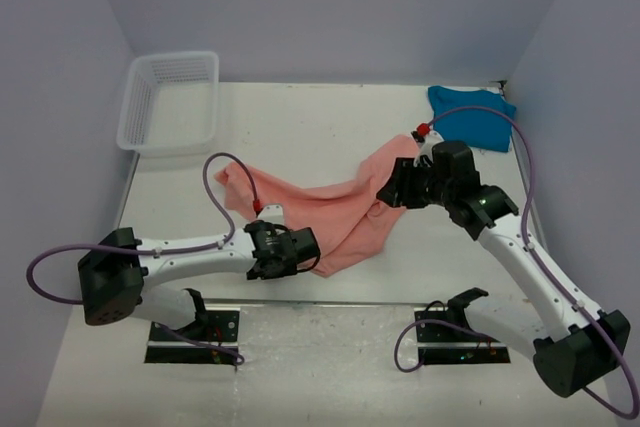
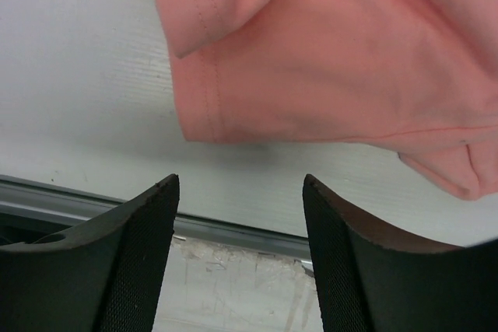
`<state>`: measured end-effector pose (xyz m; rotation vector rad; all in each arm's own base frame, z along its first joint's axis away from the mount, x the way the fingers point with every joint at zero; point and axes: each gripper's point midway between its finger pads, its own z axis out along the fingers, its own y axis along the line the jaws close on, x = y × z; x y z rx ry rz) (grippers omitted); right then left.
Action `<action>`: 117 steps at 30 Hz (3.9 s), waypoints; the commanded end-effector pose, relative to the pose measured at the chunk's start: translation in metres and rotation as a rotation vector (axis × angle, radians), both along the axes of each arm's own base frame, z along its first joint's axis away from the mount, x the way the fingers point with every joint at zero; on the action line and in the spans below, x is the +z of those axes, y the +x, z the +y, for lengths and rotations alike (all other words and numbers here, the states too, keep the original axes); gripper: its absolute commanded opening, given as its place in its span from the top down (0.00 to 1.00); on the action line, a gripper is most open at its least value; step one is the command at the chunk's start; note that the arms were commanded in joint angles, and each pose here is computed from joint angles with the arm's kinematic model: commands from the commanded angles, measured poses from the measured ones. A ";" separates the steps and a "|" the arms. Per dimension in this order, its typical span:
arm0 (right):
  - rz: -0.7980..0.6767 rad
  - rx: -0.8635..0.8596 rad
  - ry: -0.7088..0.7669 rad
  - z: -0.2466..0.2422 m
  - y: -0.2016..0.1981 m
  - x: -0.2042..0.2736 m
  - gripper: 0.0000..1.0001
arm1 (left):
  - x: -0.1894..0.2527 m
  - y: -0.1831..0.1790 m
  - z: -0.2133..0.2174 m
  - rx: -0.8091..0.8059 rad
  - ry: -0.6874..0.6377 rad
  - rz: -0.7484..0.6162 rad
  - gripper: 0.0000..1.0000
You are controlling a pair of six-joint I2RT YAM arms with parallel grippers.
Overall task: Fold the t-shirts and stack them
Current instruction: Flatten out the tshirt
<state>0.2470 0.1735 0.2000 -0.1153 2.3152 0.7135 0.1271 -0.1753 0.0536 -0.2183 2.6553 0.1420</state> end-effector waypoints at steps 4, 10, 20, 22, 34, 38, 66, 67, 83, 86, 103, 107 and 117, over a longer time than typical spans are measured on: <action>-0.038 0.042 0.042 0.004 -0.011 0.013 0.50 | -0.004 0.016 0.012 0.043 0.092 -0.049 0.33; -0.051 0.037 0.040 -0.001 -0.018 0.019 0.50 | -0.018 0.026 0.015 0.039 0.085 -0.032 0.36; -0.069 0.030 0.057 -0.003 -0.024 0.033 0.49 | -0.038 0.024 0.013 0.021 -0.025 0.027 0.42; -0.068 0.031 0.061 -0.002 -0.023 0.034 0.49 | -0.038 0.022 0.010 0.012 -0.045 0.041 0.45; -0.026 0.004 0.054 0.000 -0.015 0.020 0.49 | -0.028 0.014 -0.003 0.005 -0.154 0.060 1.00; 0.010 -0.067 -0.013 -0.010 -0.003 0.001 0.48 | 0.006 0.019 0.008 0.041 -0.130 0.000 1.00; 0.191 -0.403 -0.256 -0.051 0.122 -0.035 0.47 | 0.175 0.035 0.100 0.310 -0.344 -0.426 1.00; 0.232 -0.387 -0.269 -0.049 0.127 -0.048 0.47 | 0.178 0.037 0.102 0.309 -0.330 -0.431 1.00; 0.373 -0.346 -0.421 -0.063 0.207 -0.110 0.48 | 0.198 0.042 0.118 0.298 -0.292 -0.477 1.00; 0.409 -0.338 -0.417 -0.063 0.210 -0.118 0.49 | 0.197 0.044 0.115 0.294 -0.285 -0.465 1.00; 0.492 -0.360 -0.441 -0.068 0.216 -0.146 0.47 | 0.186 0.067 0.093 0.210 -0.200 -0.437 1.00; 0.531 -0.354 -0.458 -0.070 0.214 -0.150 0.52 | 0.181 0.076 0.080 0.154 -0.192 -0.427 1.00; 0.574 -0.341 -0.459 -0.070 0.209 -0.149 0.53 | 0.177 0.098 0.051 0.047 -0.193 -0.427 1.00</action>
